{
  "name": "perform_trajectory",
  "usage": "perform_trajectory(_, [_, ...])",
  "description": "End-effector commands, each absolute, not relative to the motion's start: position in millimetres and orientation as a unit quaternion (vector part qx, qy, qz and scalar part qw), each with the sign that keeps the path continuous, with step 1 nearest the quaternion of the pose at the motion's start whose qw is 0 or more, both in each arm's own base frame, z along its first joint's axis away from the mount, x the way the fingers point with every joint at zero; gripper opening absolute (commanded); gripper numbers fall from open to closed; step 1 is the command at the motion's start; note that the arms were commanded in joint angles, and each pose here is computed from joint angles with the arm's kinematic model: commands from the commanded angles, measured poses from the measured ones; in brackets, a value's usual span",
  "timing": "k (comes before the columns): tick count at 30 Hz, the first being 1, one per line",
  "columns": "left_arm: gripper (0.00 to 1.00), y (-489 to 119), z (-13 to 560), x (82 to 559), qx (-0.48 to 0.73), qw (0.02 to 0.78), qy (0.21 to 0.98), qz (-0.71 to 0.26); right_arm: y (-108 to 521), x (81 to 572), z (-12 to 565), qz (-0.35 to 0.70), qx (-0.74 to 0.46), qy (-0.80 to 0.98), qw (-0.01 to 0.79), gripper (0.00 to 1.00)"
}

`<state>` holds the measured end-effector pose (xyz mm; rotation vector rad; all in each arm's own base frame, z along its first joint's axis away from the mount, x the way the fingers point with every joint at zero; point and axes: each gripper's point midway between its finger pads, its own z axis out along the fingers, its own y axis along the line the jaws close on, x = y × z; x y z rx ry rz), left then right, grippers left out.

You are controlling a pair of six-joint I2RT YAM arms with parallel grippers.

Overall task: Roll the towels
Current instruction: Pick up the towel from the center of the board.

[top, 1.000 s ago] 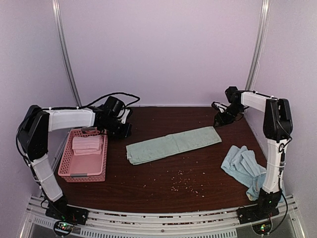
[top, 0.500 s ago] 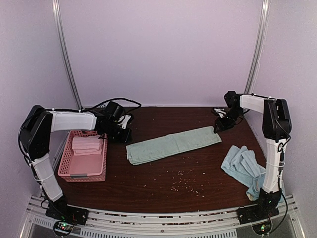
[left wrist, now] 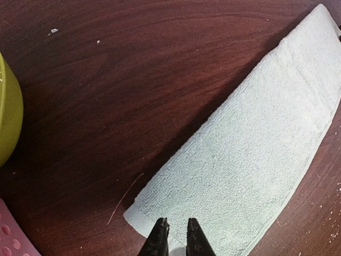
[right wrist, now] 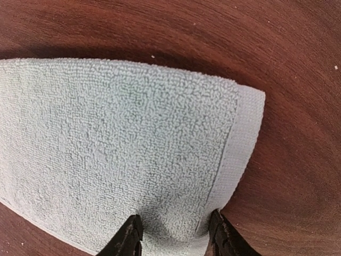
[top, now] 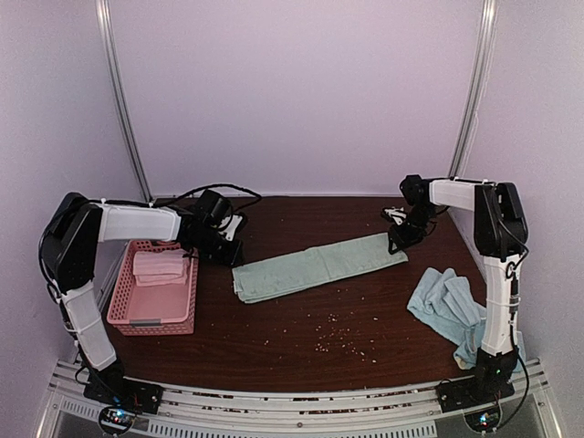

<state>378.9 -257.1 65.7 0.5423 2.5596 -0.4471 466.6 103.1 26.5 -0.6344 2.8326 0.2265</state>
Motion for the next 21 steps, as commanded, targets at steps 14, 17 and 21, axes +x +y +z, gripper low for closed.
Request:
perform_trajectory(14, [0.13,-254,78,393,0.205,0.268,0.930,-0.145,102,485,57,0.056,-0.192,0.967,0.156,0.45])
perform_trajectory(17, [0.13,-250,79,394,0.202,0.268,0.932,-0.136,99,486,47,0.047,-0.190,0.970,0.144,0.45])
perform_trajectory(21, [0.13,-245,76,392,0.195,0.262,0.937,-0.127,92,484,22,0.030,-0.188,0.975,0.113,0.44])
